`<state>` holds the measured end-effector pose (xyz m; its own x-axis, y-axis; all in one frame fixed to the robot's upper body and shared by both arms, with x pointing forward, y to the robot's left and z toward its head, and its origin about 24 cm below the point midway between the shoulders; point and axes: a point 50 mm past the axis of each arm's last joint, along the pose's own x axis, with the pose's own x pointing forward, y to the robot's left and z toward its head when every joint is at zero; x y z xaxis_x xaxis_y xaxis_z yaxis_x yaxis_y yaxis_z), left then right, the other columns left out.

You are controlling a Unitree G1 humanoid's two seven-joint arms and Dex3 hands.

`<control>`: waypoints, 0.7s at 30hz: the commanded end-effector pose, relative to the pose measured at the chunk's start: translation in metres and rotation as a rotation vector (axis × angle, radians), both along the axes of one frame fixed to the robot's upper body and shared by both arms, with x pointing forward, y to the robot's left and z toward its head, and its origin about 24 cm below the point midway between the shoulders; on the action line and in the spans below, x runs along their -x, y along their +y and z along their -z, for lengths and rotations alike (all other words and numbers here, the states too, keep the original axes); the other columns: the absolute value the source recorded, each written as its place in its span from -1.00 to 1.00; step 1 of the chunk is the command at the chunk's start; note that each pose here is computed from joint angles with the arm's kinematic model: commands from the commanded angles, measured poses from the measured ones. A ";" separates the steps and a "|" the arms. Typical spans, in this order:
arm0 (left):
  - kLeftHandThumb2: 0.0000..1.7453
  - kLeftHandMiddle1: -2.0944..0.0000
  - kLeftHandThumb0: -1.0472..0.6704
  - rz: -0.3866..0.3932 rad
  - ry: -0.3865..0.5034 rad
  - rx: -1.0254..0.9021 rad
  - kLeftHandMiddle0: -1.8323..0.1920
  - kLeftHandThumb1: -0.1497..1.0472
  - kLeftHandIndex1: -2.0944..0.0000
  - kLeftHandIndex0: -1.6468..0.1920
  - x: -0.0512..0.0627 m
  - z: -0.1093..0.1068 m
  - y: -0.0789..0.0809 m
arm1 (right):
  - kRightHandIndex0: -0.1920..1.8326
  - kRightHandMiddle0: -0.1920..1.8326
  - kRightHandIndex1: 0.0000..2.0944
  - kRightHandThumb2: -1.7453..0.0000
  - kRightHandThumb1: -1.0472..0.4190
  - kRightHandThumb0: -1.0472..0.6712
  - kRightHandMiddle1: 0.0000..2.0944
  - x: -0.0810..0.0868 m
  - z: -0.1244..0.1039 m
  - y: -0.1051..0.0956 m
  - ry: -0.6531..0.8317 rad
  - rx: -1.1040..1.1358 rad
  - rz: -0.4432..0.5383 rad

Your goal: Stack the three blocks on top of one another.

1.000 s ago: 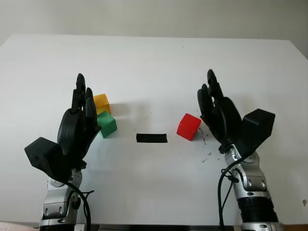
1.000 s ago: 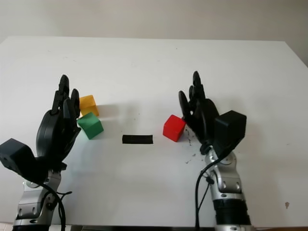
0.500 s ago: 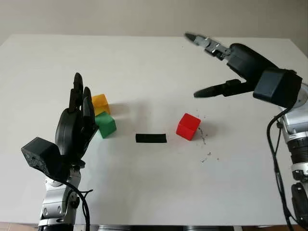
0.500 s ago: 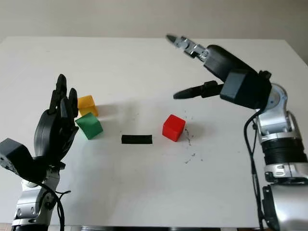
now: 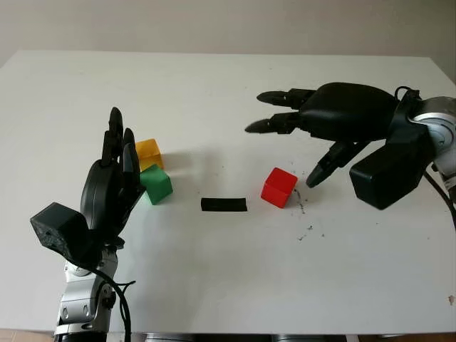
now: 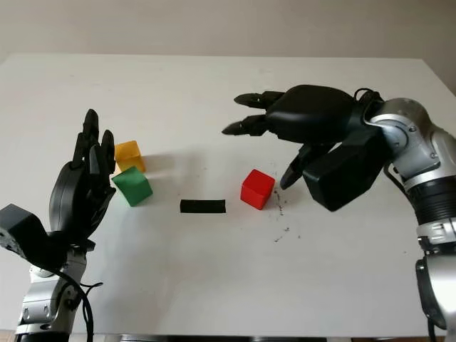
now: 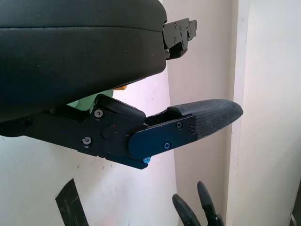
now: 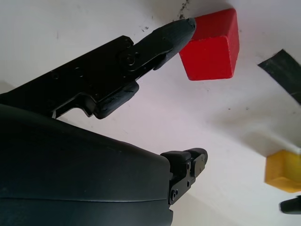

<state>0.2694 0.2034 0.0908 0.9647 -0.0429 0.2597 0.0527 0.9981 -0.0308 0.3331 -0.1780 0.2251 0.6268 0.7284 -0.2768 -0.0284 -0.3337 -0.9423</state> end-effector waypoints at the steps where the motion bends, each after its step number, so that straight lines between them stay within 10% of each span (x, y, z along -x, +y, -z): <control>1: -0.20 1.00 -0.67 0.005 -0.021 -0.007 1.00 1.00 1.00 1.00 0.000 -0.004 -0.001 | -0.85 -0.51 -0.96 0.94 -0.64 -0.44 -0.91 0.003 0.004 -0.002 -0.005 0.030 -0.007; 21: -0.19 1.00 -0.66 0.005 -0.014 -0.010 1.00 1.00 1.00 1.00 0.003 -0.001 -0.003 | -0.86 -0.46 -0.95 0.93 -0.75 -0.43 -0.92 -0.001 0.071 -0.008 0.000 -0.041 -0.063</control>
<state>0.2691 0.2007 0.0908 0.9627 -0.0479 0.2661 0.0581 0.9978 -0.0307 0.3328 -0.1863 0.1547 0.5844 0.7714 -0.2517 -0.0164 -0.2989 -0.9541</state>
